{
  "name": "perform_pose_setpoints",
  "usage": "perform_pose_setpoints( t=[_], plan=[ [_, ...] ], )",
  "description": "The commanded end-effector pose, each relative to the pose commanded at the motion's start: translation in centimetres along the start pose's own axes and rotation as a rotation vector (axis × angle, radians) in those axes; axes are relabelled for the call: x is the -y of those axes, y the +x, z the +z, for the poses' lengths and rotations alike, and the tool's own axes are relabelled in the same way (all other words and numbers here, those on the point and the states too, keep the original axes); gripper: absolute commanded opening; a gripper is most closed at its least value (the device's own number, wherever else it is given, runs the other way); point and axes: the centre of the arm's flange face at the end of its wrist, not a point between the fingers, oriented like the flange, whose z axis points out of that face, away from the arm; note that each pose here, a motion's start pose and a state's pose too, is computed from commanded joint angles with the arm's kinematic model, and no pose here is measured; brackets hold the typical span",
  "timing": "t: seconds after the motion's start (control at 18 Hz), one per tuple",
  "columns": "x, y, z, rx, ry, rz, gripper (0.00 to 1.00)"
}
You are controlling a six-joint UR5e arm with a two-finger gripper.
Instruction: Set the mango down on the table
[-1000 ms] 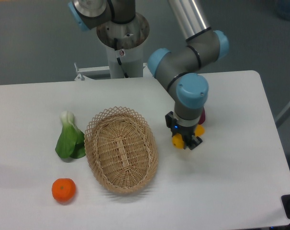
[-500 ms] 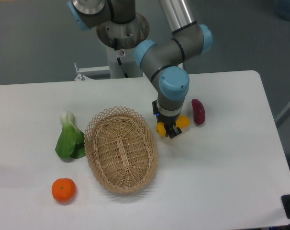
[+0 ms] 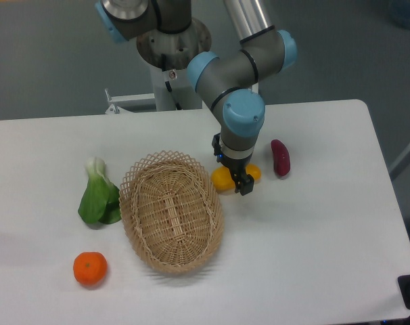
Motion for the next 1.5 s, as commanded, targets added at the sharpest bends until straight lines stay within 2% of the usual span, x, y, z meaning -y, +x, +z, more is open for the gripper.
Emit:
perform_pose_setpoints(
  t=[0.39,0.56,0.72,1.11,1.5],
  plan=[
    [-2.9,-5.0,-5.3,0.116,0.005,-0.082,1.00],
    [-4.3,-8.2,-6.4,0.151,0.026,-0.135,1.00],
    [-6.2,-11.4,-8.1,0.151,0.028,-0.181,1.00],
    [-14.4,-16.0,-9.4,0.184,0.019,-0.289,1.00],
    [-17.5,-18.4,-9.5,0.154,0.023,-0.320,1.00]
  ],
)
